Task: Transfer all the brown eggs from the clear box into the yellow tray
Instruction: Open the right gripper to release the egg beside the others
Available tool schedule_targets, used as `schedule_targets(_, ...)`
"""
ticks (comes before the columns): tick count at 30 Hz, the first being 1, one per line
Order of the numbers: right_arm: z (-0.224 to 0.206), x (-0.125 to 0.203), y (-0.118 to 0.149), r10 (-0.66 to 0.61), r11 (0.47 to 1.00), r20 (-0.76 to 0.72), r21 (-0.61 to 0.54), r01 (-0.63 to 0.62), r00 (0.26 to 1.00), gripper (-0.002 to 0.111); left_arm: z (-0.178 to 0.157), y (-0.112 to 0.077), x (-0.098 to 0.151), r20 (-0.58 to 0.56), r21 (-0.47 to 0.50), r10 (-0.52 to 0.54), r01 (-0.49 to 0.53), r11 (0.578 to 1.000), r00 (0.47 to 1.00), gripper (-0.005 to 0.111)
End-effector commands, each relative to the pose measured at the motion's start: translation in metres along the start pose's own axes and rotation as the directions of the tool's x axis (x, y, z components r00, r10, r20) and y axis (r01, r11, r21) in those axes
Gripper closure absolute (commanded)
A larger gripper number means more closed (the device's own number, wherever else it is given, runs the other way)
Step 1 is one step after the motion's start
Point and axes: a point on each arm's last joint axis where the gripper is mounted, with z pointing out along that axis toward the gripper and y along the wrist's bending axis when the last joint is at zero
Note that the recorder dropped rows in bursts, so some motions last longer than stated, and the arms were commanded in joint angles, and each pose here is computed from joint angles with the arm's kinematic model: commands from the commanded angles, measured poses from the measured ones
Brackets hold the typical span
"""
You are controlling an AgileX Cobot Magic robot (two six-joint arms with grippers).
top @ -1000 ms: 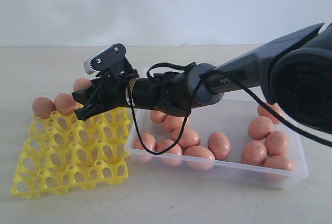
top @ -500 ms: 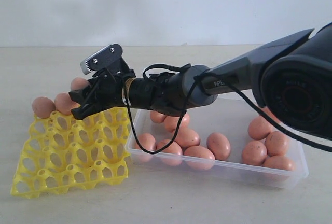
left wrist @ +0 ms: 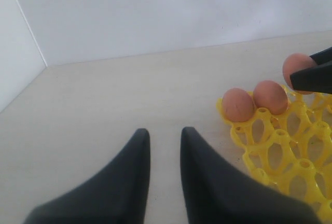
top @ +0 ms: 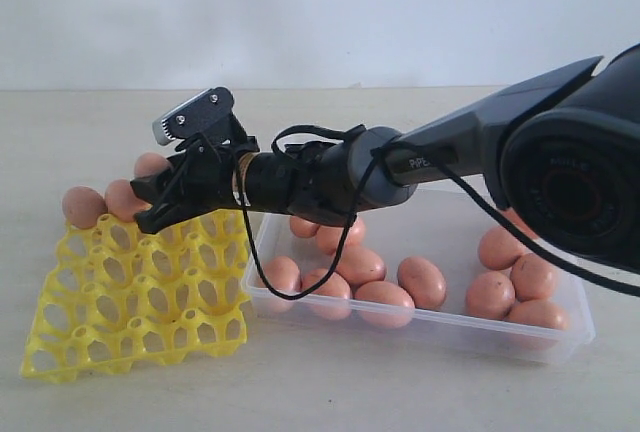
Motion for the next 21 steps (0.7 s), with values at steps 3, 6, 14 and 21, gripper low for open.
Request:
schedule_targets(3,0.0005,-0.0036,0.0019,-0.008,1.0,0.007,-0.006,0.008,1.0,0.108,0.0002,-0.0001,0.001,0.0,-0.001,-0.004,0.004,1.0,1.0,0.085)
schedule_targets(6,0.0005,-0.002,0.0008,-0.01,1.0,-0.011,0.007,0.01,1.0,0.108,0.0002,-0.0001,0.001,0.0,-0.001,-0.004,0.004,1.0,1.0,0.085)
schedule_targets(14,0.0005,-0.0007,0.0006,-0.008,1.0,-0.025,0.008,0.009,1.0,0.103,0.0002,-0.0001,0.001,0.0,-0.001,-0.004,0.004,1.0,1.0,0.085)
schedule_targets(21,0.0005,0.0005,0.0008,-0.027,1.0,-0.038,0.006,0.027,0.999,0.06,0.0002,-0.0001,0.001,0.0,-0.001,-0.004,0.004,1.0,1.0,0.085)
